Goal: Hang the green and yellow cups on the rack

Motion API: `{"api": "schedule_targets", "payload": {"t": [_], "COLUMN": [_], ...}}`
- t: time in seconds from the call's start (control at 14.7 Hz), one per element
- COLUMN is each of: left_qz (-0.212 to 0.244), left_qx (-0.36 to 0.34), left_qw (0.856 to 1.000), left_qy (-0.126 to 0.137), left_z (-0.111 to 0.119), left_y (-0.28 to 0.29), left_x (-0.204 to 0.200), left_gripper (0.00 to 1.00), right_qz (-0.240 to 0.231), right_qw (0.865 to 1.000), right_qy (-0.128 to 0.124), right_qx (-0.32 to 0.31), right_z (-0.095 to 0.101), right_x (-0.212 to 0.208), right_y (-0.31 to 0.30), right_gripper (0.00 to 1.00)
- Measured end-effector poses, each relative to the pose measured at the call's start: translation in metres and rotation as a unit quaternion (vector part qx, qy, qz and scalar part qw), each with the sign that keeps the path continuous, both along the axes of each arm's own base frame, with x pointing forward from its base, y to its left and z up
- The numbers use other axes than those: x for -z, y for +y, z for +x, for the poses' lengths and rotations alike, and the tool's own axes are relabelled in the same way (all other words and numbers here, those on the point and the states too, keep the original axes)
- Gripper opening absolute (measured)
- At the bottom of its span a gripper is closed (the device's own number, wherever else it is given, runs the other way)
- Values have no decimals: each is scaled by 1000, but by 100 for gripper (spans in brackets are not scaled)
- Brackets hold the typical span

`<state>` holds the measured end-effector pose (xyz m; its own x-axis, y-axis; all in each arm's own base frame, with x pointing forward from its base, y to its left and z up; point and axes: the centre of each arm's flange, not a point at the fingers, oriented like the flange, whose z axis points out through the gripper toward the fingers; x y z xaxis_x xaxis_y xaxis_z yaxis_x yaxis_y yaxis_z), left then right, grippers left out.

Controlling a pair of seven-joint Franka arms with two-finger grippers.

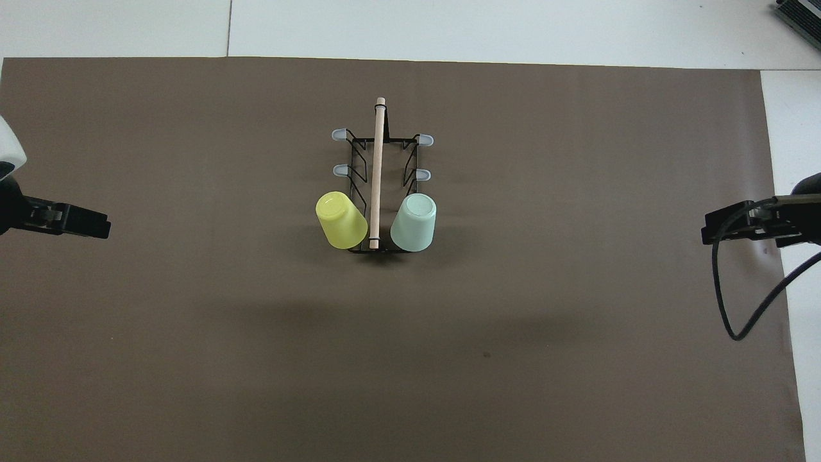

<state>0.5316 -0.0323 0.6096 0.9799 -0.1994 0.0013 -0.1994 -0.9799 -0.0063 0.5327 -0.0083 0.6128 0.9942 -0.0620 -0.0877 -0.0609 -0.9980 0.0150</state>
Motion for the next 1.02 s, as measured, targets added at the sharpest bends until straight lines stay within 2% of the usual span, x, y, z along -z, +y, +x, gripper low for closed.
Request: {"api": "schedule_targets", "payload": {"t": [0.61,1.02], "left_qz": [5,4], "left_qx": [8,12], "left_qw": [1000,1000], "left_qy": [10,13], "left_z": [-5,7], "left_y": [-11,-16], "left_x": [-15,-11], "left_gripper": [100,100], "right_qz": [3,2], "right_qw": [1000,1000], "right_qy": [1,-1], "right_qx": [-20,-14], "right_z": [-3,-3], "right_x": [-3,-5], "right_y": [-16,-16], "right_gripper": [100,100]}}
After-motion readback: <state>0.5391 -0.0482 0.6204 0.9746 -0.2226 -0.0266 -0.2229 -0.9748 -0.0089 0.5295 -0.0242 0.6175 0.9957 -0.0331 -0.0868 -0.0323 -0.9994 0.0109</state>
